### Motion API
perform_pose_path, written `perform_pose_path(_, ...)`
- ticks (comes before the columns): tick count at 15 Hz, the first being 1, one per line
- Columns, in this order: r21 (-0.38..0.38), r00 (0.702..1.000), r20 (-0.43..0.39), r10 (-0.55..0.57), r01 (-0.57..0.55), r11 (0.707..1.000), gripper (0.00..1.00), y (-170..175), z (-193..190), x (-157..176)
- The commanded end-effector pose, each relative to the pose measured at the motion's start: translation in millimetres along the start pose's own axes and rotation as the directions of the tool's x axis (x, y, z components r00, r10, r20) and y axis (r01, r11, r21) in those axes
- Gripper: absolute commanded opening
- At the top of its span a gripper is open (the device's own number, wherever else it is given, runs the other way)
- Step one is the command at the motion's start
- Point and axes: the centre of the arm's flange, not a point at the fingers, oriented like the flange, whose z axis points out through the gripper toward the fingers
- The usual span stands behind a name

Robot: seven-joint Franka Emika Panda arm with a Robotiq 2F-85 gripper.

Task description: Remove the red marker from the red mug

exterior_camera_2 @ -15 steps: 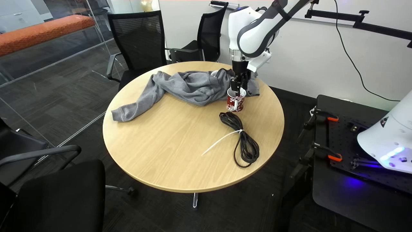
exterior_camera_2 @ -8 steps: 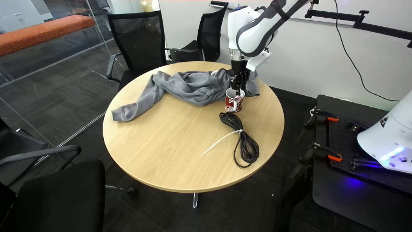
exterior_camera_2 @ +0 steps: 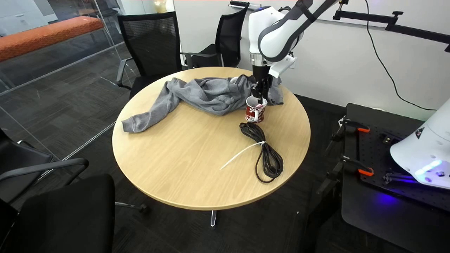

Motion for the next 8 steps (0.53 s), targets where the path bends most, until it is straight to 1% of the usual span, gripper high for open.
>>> perform_pose_path(1, -0.009, 1.0, -0.007, 0.006, -0.006, 1.0, 0.43, -5.7, -12.3, -17.0)
perform_pose_path(2, -0.009, 1.0, -0.008, 0.005, -0.005, 1.0, 0.35, -7.0, -13.6, -19.4)
perform_pose_path(4, -0.009, 1.0, -0.011, 0.002, -0.002, 1.0, 0.16, -9.1, -16.4, -23.9)
perform_pose_path(5, -0.008, 1.0, -0.013, 0.0, 0.0, 1.0, 0.1, -10.3, -18.9, -24.8)
perform_pose_path(6, -0.007, 1.0, -0.014, -0.002, 0.002, 1.0, 0.01, -11.1, -20.4, -26.1)
perform_pose_path(7, -0.007, 1.0, -0.015, -0.003, 0.003, 1.0, 0.01, -11.8, -22.3, -26.7)
perform_pose_path(8, -0.007, 1.0, -0.014, -0.003, 0.003, 1.0, 0.05, -12.3, -23.7, -27.0)
